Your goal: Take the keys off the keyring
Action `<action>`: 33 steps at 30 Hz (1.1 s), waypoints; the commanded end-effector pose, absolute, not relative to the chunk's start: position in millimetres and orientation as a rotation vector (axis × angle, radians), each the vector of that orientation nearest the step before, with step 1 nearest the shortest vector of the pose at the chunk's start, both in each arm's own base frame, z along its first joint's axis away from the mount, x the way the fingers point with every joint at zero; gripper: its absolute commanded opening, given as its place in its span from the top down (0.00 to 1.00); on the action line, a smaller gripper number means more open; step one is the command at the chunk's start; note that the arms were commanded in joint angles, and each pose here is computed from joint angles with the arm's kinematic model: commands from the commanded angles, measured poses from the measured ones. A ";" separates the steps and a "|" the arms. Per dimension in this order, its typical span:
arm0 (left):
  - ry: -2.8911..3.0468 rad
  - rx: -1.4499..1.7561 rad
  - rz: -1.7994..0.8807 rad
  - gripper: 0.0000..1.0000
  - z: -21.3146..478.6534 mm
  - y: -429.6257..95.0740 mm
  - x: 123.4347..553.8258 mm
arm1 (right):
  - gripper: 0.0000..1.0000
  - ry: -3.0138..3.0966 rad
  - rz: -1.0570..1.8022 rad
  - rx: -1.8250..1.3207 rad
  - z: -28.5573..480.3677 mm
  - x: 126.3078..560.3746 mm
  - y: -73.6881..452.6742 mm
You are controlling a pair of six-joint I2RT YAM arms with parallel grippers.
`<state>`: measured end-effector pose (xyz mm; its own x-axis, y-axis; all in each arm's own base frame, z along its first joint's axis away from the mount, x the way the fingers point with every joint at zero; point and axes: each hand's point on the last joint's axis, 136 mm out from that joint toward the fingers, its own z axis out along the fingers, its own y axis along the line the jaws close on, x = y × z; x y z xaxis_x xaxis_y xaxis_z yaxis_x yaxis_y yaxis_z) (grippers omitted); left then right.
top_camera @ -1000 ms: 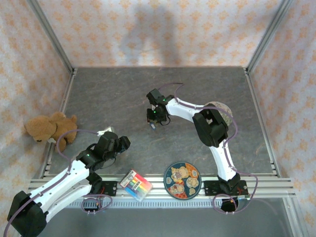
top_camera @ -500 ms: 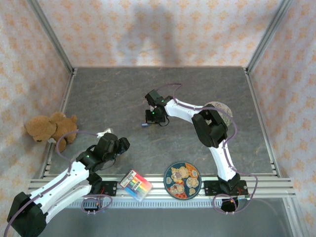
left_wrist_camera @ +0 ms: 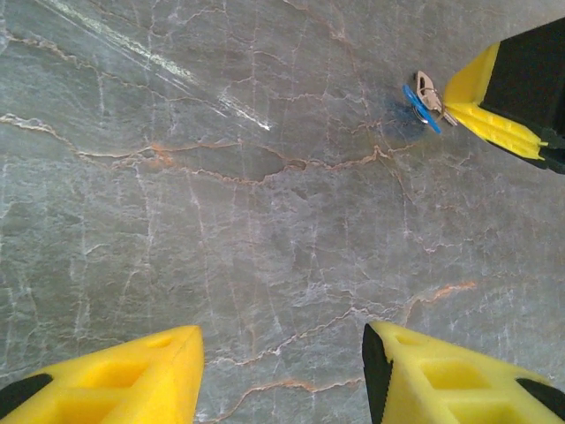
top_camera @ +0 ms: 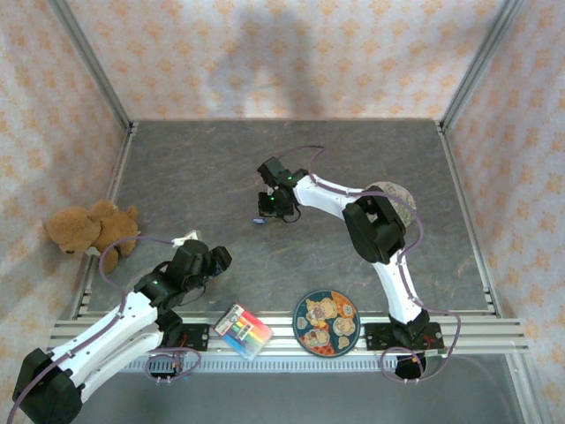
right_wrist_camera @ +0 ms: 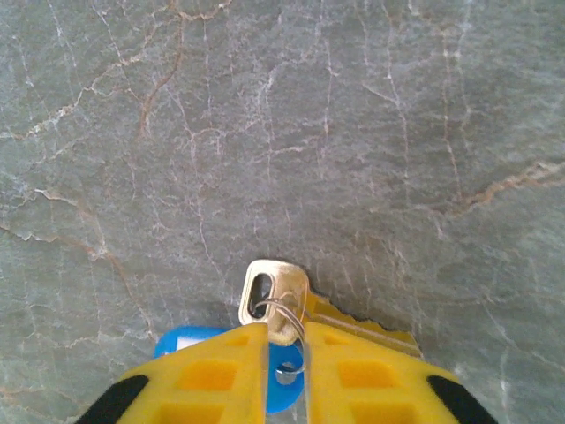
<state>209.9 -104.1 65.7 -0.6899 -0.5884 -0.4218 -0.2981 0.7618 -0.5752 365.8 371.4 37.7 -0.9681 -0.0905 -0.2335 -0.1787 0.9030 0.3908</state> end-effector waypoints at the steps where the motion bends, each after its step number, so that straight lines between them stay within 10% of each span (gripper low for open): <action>1: 2.353 -0.684 -0.591 0.48 60.7 -97.6 206.1 | 0.77 2.857 0.568 -0.186 35.4 370.0 370.7; 33: 2.330 -0.653 -0.607 0.48 72.2 -98.2 207.1 | 0.98 2.814 0.540 -0.200 63.9 369.4 369.9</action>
<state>206.8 -101.5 65.1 -0.6857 -0.5900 -0.4263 -0.2958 0.7610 -0.5774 367.8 375.3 36.7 -0.9672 -0.0833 -0.2399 -0.1715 0.9111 0.3748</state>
